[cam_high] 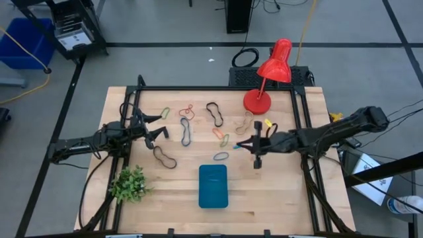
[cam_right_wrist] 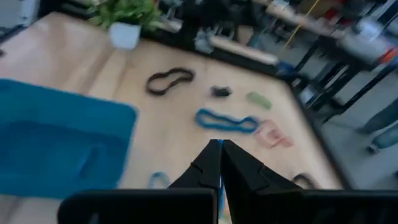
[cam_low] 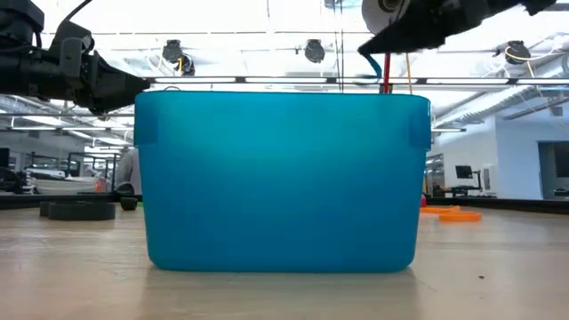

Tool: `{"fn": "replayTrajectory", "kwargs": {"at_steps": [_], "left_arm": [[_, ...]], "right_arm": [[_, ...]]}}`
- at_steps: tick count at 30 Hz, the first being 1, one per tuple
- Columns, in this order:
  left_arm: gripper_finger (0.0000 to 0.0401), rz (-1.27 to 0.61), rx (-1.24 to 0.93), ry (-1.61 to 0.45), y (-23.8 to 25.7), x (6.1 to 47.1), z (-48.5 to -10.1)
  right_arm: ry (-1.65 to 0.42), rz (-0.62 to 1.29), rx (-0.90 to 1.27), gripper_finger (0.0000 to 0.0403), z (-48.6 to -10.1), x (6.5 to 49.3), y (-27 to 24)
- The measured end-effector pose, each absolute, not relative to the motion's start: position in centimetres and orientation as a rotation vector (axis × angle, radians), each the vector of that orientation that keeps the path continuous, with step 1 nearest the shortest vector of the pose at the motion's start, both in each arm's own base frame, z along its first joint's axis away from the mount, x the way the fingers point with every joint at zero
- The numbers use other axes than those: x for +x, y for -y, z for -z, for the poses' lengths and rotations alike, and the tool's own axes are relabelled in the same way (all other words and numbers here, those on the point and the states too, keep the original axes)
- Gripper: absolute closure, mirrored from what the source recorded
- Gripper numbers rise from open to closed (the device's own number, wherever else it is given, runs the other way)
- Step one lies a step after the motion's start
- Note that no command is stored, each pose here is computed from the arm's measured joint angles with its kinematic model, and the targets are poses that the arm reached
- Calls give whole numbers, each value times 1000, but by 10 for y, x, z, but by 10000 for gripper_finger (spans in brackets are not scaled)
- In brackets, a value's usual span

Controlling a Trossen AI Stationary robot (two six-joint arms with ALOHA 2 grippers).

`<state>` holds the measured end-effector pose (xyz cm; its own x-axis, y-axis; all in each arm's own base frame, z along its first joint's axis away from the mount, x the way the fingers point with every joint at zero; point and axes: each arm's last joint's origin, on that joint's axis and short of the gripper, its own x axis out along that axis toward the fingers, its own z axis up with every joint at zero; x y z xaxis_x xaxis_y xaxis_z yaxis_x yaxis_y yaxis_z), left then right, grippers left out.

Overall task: Pick and place rubber bands into bin
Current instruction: Put the bottom light blue rubber band into the blue bin

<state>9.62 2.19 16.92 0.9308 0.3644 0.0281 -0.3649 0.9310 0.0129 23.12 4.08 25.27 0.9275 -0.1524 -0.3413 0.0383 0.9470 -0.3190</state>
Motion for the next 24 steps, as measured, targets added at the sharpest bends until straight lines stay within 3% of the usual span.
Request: {"fn": "replayTrajectory", "kwargs": {"at_steps": [7,14,19,24], "left_arm": [[134,-373,24,26,-22,96,-169],[134,-373,18,34,-22,96,-170],[134,-375,40,39,-22,96,-171],[134,-375,45,45,-22,96,-171]], "right_arm": [[-257,160,-407,402,-272,228,-26],[-100,273,-231,403,-287,231,-4],[-28,187,-164,403,-292,233,5],[-78,21,-277,403,-281,242,-2]]}}
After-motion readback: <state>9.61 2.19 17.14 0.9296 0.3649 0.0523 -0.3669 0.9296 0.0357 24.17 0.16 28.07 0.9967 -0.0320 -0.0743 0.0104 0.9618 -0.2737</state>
